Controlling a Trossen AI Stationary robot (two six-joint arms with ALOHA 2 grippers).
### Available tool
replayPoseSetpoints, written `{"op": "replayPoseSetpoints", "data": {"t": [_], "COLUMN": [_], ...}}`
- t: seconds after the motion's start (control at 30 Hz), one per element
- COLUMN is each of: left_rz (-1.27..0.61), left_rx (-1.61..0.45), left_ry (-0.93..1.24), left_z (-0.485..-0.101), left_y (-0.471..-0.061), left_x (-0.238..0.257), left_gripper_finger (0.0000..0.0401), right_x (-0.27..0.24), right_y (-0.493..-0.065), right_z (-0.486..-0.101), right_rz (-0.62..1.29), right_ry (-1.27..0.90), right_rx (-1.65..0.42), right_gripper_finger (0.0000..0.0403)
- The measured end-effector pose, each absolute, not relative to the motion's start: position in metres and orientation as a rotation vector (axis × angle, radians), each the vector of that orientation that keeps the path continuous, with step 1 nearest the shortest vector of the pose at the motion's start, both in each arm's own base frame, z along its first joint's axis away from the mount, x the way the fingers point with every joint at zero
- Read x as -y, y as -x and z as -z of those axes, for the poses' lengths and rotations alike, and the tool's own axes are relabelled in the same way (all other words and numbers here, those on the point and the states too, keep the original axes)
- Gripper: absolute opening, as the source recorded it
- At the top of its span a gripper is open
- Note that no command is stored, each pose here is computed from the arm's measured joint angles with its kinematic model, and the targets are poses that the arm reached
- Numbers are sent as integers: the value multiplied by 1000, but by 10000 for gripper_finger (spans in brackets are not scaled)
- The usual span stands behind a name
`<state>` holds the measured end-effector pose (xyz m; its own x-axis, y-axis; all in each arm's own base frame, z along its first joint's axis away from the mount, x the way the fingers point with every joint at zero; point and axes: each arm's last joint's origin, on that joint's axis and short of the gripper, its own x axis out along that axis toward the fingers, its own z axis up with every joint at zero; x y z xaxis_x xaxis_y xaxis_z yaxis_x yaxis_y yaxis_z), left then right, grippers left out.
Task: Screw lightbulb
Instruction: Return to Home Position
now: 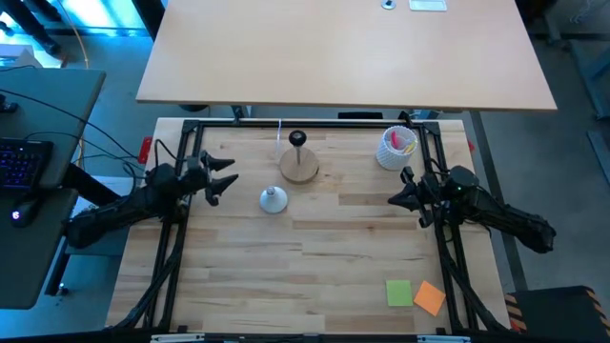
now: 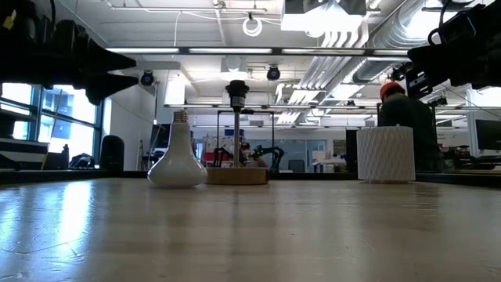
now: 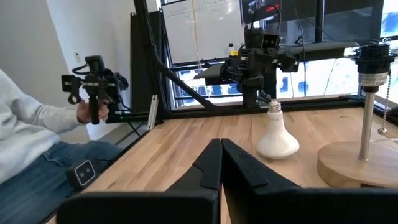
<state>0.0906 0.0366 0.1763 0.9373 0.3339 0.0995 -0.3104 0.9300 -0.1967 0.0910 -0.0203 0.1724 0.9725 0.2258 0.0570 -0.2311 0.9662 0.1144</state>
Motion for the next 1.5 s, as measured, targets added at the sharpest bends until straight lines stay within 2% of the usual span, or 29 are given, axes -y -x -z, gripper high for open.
{"op": "replayPoseSetpoints", "data": {"t": [0.53, 0.97, 1.27, 1.5], "left_rz": [-380, -323, -252, -35], "left_rx": [96, 107, 102, 83], "left_ry": [166, 165, 168, 177], "left_z": [-173, -174, -174, -174], "left_y": [-90, -91, -93, -97], "left_x": [-38, -32, -26, -5], "left_gripper_finger": [275, 275, 275, 275], "right_x": [20, 20, 2, -14], "right_y": [-91, -91, -93, -92], "right_z": [-173, -173, -173, -174], "right_rz": [-232, -238, -428, -606], "right_ry": [-121, -120, -122, -123], "right_rx": [44, 45, 38, 37], "right_gripper_finger": [0, 0, 0, 0]}}
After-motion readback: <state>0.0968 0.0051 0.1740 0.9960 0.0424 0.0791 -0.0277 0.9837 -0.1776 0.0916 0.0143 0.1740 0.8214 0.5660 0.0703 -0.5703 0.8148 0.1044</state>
